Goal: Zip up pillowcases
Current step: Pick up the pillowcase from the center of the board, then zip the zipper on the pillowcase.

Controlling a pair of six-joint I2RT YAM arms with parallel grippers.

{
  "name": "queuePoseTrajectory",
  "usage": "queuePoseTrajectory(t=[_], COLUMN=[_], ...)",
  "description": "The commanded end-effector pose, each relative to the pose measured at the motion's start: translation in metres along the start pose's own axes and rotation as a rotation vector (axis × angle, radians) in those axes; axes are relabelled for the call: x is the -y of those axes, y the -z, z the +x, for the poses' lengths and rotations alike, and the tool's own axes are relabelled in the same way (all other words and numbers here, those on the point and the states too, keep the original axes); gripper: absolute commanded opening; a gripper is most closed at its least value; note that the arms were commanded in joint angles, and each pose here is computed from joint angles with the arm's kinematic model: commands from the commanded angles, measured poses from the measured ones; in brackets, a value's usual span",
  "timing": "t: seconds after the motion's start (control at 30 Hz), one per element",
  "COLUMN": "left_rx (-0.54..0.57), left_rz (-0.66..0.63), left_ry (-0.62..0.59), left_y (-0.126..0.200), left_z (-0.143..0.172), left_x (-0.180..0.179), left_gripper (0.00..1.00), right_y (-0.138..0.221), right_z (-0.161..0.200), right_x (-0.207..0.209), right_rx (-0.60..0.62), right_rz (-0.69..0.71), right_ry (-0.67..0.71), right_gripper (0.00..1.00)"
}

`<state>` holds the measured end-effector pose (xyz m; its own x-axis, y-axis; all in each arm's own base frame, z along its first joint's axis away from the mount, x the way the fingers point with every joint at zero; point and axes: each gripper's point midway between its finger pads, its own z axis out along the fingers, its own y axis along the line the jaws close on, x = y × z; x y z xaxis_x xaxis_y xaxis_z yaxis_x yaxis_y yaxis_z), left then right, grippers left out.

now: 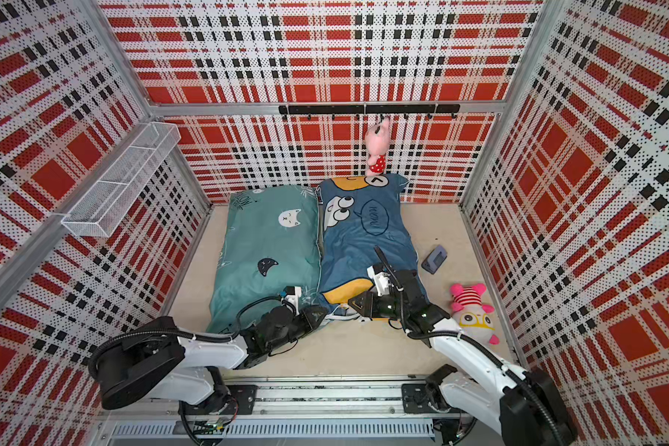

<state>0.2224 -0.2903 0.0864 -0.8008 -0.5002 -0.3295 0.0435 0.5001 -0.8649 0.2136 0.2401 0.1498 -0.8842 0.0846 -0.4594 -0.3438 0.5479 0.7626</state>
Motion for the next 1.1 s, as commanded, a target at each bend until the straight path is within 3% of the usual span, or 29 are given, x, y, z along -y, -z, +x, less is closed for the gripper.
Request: queuePoseTrajectory(t=[0.0, 0.27, 0.57, 1.07], left_rx=[-0.014, -0.02, -0.026, -0.024], left_rz=[0.036, 0.049, 0.056, 0.052], left_ry=[-0.055, -0.101, -0.119, -0.111], left_y=[-0.002, 0.004, 0.004, 0.003], left_z=[0.003, 0.002, 0.001, 0.001], left_x=[0.014, 0.017, 0.023, 0.023], left_gripper=[0.0, 0.0, 0.0, 0.0], right_y=[-0.008, -0.031, -0.042, -0.055], right_z=[0.015, 0.024, 0.026, 0.035], right_x=[-0.013, -0.017, -0.009, -0.003], right_rx=[-0.045, -0.085, -0.097, -0.133], right_rz=[-0.094, -0.181, -0.179, -0.176], right_ry=[-0.02, -0.021, -0.041, -0.071], right_gripper=[0.32, 0.17, 0.23, 0.22])
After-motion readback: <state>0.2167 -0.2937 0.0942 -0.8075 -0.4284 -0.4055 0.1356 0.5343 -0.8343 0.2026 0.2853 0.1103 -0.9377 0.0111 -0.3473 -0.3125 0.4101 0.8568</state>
